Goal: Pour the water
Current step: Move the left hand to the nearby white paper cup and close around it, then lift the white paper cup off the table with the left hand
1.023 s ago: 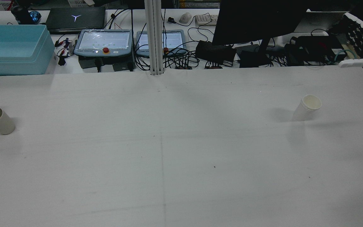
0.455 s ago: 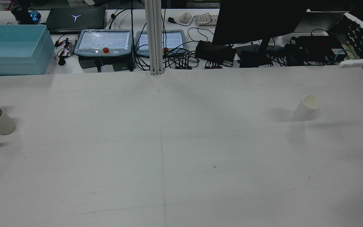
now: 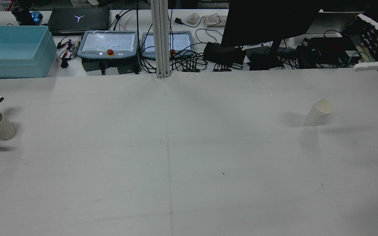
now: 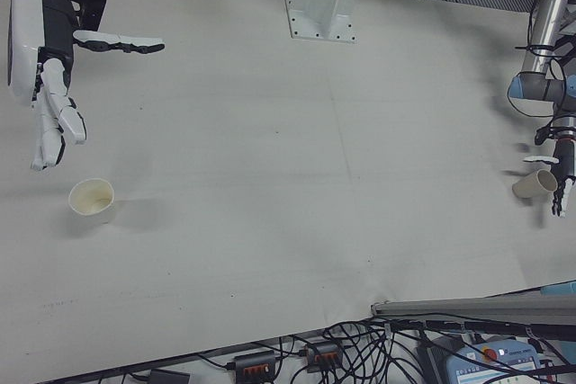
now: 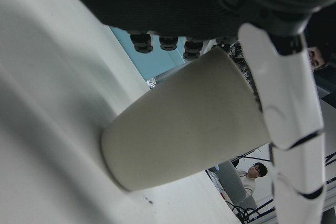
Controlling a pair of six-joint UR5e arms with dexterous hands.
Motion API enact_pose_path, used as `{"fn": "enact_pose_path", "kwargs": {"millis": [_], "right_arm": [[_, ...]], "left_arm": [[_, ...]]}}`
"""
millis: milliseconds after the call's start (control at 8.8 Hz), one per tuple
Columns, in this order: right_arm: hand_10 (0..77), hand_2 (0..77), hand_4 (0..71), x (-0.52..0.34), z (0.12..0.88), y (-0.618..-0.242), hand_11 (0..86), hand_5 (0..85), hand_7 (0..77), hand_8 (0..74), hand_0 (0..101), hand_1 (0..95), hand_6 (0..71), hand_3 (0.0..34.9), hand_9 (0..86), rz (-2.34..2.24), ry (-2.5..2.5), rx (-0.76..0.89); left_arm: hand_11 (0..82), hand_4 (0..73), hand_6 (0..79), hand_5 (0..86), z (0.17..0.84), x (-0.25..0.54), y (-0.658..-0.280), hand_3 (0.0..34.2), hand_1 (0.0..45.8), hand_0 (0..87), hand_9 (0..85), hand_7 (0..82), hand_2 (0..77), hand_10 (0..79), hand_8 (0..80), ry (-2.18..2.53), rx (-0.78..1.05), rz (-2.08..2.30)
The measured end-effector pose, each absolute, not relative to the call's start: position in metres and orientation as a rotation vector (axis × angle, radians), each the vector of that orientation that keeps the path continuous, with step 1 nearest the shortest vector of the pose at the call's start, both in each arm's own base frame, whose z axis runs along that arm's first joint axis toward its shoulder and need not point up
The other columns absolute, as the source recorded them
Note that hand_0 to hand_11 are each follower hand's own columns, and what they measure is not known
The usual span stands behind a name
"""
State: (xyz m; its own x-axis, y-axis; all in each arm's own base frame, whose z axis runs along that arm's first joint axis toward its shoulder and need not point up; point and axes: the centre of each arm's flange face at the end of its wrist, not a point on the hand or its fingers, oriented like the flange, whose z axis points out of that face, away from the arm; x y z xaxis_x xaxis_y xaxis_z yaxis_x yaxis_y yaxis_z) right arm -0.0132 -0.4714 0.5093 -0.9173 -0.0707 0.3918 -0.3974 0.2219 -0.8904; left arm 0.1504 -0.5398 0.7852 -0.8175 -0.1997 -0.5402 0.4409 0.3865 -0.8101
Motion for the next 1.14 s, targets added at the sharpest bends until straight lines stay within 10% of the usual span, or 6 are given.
{"fn": "enact_pose_path", "kwargs": {"millis": [795,1136], "right_arm": [[0.5,1.1,2.2,-0.012,0.514,-0.47,1.1,10.4,3.3,0.5,52,19.1,1.6,0.0,0.5,1.759,-2.216,0.445],[0.5,1.1,2.2,-0.012,0.515,-0.469,1.1,10.4,3.3,0.5,52,18.5,0.5,0.0,0.5,1.761,-2.214,0.445]], "left_arm": [[6.5,16.9,4.9,0.5,0.78,0.182,-0.551,0.3,13.6,49.2,3.8,8.2,9.8,3.3,1.6,2.078,0.202,-1.456],[6.5,26.2,6.5,34.4,0.781,0.182,-0.551,0.3,12.5,49.2,3.8,6.5,9.8,4.9,2.2,2.075,0.213,-1.471]]}}
